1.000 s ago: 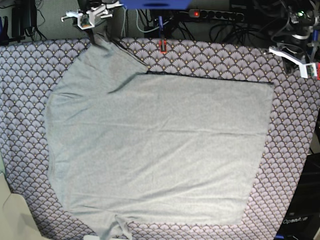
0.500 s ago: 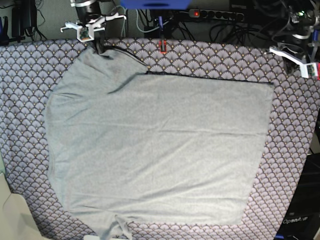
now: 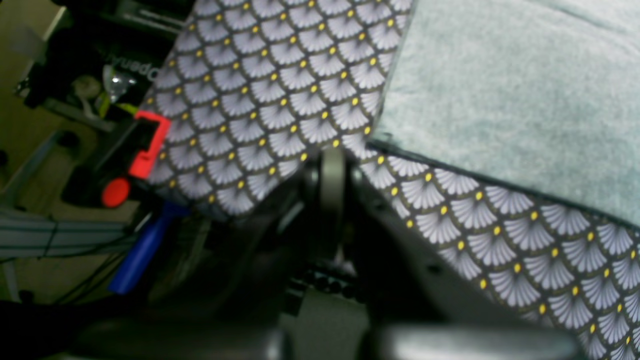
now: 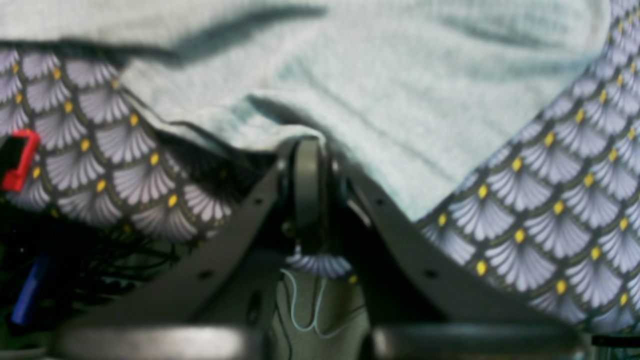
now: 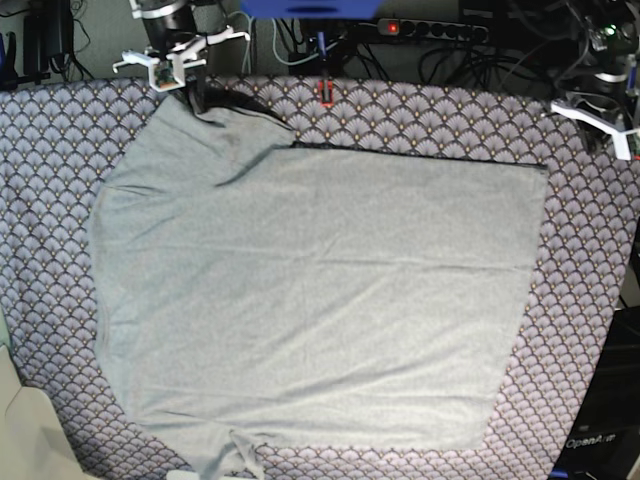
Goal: Fold the T-shirt properly
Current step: 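Lower the left gripper onto the opposite shoulder corner and grasp it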
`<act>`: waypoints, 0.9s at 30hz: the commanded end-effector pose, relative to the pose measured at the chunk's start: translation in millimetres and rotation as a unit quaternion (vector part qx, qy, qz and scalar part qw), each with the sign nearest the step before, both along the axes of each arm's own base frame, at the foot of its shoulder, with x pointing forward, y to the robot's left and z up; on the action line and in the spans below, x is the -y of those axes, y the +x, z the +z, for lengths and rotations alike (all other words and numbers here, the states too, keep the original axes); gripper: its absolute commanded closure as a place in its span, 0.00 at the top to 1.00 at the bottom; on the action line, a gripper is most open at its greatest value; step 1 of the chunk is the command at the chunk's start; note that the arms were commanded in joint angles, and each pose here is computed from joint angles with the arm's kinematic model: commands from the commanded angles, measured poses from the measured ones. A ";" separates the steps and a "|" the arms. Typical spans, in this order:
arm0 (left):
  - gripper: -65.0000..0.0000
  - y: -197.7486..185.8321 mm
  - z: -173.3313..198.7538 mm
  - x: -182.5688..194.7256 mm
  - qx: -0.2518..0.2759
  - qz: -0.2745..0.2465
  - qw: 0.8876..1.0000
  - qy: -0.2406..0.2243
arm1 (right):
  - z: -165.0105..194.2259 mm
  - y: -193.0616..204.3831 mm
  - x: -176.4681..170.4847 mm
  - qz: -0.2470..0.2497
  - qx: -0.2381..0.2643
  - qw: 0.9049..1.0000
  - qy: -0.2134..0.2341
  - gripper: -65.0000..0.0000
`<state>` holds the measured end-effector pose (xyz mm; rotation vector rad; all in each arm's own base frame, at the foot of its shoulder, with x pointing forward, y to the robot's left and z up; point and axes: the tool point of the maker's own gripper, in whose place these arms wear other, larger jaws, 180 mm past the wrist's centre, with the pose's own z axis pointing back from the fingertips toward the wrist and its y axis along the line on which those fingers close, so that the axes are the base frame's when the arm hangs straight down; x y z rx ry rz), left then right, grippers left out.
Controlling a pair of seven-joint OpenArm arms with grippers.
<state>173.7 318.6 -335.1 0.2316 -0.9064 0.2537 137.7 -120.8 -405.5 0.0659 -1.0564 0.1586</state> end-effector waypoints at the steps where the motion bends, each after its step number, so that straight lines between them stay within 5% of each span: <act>1: 0.00 9.0 12.9 -1.2 0.023 -0.006 1.000 0.012 | 10.7 2.2 0.1 0.001 0.018 1.000 0.002 0.00; 10: 0.01 17.8 15.9 -5.3 0.035 0.004 0.999 0.009 | 15.9 4.9 -0.4 0.002 0.025 1.000 0.002 0.00; 16: 0.40 23.0 0.7 -5.2 0.015 0.011 1.000 -0.015 | 14.9 4.3 -0.5 0.003 0.023 1.000 0.002 0.00; 27: 0.41 41.8 -53.5 0.7 -0.012 0.011 0.996 -0.089 | 13.6 3.5 -0.4 0.004 0.020 1.000 0.002 0.00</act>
